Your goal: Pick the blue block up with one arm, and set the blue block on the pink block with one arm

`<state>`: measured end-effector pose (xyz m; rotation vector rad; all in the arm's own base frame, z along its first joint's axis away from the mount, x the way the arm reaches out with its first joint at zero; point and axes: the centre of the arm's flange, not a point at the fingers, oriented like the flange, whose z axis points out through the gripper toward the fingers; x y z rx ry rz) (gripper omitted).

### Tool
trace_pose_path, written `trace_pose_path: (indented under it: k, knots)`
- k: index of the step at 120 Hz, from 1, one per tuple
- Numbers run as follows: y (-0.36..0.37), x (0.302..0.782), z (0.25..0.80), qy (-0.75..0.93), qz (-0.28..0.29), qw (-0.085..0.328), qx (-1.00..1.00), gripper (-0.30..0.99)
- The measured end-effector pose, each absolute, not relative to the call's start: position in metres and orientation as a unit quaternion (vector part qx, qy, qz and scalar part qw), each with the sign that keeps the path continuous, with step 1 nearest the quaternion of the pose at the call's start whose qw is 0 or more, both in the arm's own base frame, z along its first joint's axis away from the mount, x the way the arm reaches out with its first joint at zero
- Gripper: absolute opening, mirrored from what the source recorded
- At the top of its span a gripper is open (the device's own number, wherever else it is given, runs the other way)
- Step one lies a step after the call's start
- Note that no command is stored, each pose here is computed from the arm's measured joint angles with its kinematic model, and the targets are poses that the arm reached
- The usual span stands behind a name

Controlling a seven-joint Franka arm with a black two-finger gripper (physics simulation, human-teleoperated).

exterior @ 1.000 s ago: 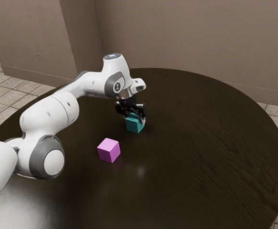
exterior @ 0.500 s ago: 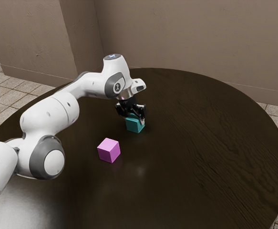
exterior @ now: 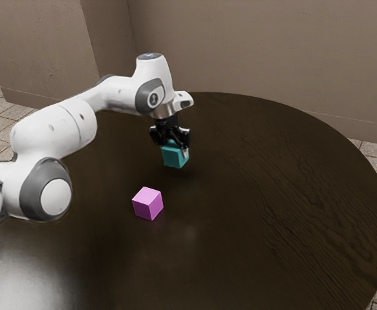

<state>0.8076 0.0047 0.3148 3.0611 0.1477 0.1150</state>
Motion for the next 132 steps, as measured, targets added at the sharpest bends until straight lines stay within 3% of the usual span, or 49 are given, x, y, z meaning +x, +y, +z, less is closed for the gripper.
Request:
trace_pose_path:
  k: [23,48,86,132]
  knots:
    - [-0.008,0.748,0.358,0.037,-0.004,0.003,0.999,0.33]
    - [-0.004,0.693,0.370,0.030,0.026,-0.024,0.999,0.33]
    - [-0.004,0.654,0.369,0.036,0.062,-0.011,0.997,0.33]
    - [-0.011,0.617,0.352,0.050,0.044,0.007,0.998,0.33]
